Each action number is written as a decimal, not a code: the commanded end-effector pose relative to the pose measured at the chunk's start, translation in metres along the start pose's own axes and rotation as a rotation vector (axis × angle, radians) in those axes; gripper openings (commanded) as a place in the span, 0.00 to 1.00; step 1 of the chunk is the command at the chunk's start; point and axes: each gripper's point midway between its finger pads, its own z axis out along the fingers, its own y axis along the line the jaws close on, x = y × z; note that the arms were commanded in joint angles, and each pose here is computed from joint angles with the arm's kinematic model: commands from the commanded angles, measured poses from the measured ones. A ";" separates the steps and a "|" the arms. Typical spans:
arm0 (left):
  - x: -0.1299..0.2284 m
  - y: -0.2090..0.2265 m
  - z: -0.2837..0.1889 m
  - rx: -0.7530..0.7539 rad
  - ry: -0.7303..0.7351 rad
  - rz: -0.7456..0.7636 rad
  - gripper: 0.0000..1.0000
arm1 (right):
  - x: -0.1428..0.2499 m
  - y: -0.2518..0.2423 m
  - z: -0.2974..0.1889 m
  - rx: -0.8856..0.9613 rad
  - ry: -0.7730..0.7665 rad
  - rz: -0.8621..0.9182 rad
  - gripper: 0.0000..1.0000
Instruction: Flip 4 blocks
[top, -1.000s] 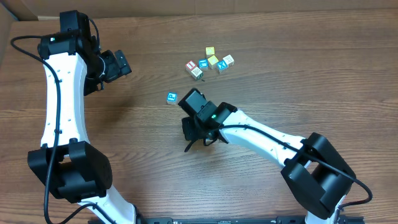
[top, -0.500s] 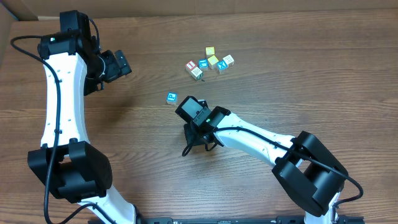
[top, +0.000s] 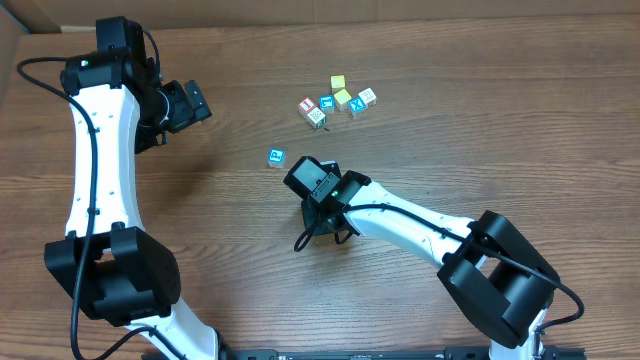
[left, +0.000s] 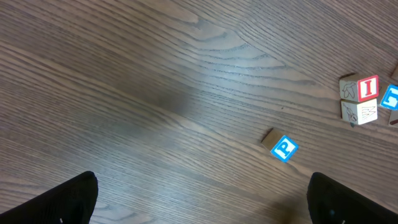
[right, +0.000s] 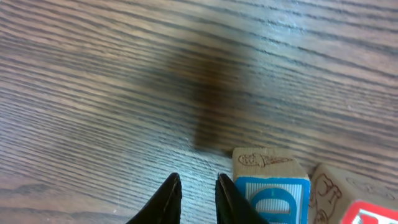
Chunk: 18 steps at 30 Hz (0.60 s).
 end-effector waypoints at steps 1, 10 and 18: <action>0.001 0.002 0.003 -0.010 0.009 -0.015 1.00 | -0.011 -0.003 -0.005 0.037 -0.038 0.029 0.21; 0.001 0.002 0.003 -0.010 0.009 -0.015 1.00 | -0.017 -0.010 -0.008 0.080 -0.067 0.037 0.22; 0.001 0.002 0.003 -0.010 0.009 -0.016 1.00 | -0.022 -0.007 -0.010 0.068 -0.081 0.068 0.26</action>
